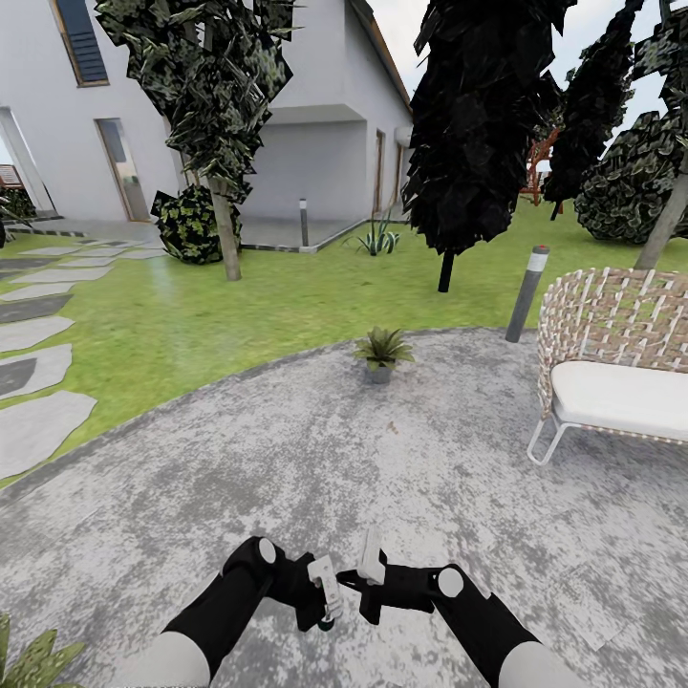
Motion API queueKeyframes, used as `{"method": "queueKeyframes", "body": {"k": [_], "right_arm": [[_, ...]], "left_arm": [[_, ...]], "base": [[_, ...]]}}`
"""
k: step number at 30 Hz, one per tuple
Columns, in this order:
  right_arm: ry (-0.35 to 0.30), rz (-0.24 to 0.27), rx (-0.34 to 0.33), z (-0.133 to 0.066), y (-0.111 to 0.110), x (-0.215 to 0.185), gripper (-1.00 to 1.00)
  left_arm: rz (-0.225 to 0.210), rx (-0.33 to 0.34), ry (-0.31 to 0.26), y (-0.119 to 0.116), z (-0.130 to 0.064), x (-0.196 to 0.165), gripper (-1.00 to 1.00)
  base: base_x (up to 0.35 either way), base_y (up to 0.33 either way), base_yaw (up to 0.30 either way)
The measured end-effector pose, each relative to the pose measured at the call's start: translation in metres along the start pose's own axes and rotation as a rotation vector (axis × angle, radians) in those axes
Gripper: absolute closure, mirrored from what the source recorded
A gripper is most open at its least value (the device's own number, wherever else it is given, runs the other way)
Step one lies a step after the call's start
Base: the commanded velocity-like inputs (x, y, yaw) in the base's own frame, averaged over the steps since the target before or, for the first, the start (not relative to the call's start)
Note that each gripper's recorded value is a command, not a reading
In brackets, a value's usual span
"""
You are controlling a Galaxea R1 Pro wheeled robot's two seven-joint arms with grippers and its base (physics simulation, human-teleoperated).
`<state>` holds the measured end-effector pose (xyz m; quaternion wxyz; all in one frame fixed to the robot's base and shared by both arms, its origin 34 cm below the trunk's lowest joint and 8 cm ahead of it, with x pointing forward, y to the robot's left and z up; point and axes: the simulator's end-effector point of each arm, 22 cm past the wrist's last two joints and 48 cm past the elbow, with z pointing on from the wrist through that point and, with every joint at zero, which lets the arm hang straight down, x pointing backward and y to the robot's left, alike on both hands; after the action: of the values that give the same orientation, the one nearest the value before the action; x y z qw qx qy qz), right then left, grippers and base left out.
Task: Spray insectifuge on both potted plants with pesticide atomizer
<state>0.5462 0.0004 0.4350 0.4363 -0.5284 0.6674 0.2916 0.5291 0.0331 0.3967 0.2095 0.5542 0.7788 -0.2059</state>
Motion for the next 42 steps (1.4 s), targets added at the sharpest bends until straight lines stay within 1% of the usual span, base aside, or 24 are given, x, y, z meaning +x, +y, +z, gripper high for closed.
{"method": "queueKeyframes", "body": {"k": [10, 13, 16, 18, 20, 26, 27, 30, 33, 36, 37, 38, 39, 40, 41, 42], "right_arm": [[0.0, 0.001, 0.001, 0.0, 0.0, 0.0, 1.0], [0.0, 0.001, 0.001, 0.0, 0.0, 0.0, 1.0], [0.0, 0.001, 0.001, 0.0, 0.0, 0.0, 1.0], [0.0, 0.001, 0.001, 0.0, 0.0, 0.0, 1.0], [0.0, 0.001, 0.001, 0.0, 0.0, 0.0, 1.0], [0.001, 0.001, 0.002, -0.001, -0.001, 0.001, 1.0], [0.0, 0.001, 0.002, -0.001, -0.001, 0.001, -1.0], [0.002, 0.001, 0.005, -0.003, -0.002, 0.002, -1.0], [0.008, 0.005, 0.007, -0.005, -0.003, 0.006, -1.0], [0.021, 0.009, 0.015, -0.01, -0.006, 0.013, -1.0], [0.03, 0.011, 0.023, -0.015, -0.009, 0.019, -1.0], [0.036, 0.014, 0.029, -0.018, -0.011, 0.023, -1.0], [0.048, 0.025, 0.032, -0.022, -0.011, 0.03, -1.0], [0.059, 0.039, 0.03, -0.024, -0.009, 0.038, -1.0], [0.078, 0.065, 0.025, -0.027, -0.004, 0.05, -1.0], [0.102, 0.115, 0.028, -0.031, 0.003, 0.068, -1.0]], "left_arm": [[0.001, 0.001, -0.001, 0.0, 0.0, -0.001, 1.0], [-0.003, -0.003, 0.008, 0.002, -0.001, 0.004, 1.0], [-0.015, -0.007, 0.039, 0.006, -0.002, 0.022, 1.0], [-0.027, -0.021, 0.078, 0.015, -0.01, 0.047, 1.0], [-0.035, -0.033, 0.102, 0.022, -0.016, 0.065, 1.0], [-0.039, -0.05, 0.13, 0.032, -0.026, 0.086, 1.0], [-0.04, -0.052, 0.133, 0.033, -0.027, 0.089, 1.0], [-0.045, -0.059, 0.141, 0.036, -0.031, 0.096, 1.0], [-0.074, -0.083, 0.137, 0.045, -0.036, 0.102, 1.0], [-0.161, -0.162, 0.089, 0.068, -0.047, 0.105, 1.0], [-0.195, -0.191, 0.071, 0.075, -0.05, 0.106, 1.0], [-0.215, -0.212, 0.061, 0.08, -0.052, 0.107, 1.0], [-0.233, -0.246, 0.054, 0.087, -0.054, 0.109, 1.0], [-0.242, -0.272, 0.05, 0.091, -0.055, 0.109, 1.0], [-0.255, -0.297, 0.038, 0.095, -0.054, 0.106, 1.0], [-0.281, -0.326, 0.007, 0.099, -0.049, 0.097, 1.0]], "base": [[0.0, 0.0, 0.0], [0.0, 0.0, 0.0], [0.0, 0.0, 0.0], [0.0, 0.0, 0.0], [0.0, 0.0, 0.0], [0.0, 0.0, 0.0], [0.0, 0.0, 0.0], [0.0, 0.0, 0.0], [0.0, 0.0, 0.0], [0.0, 0.0, 0.0], [0.0, 0.0, 0.0], [0.0, 0.0, 0.0], [0.0, 0.0, 0.0], [0.0, 0.0, 0.0], [0.0, 0.0, 0.0], [0.0, 0.0, 0.0]]}}
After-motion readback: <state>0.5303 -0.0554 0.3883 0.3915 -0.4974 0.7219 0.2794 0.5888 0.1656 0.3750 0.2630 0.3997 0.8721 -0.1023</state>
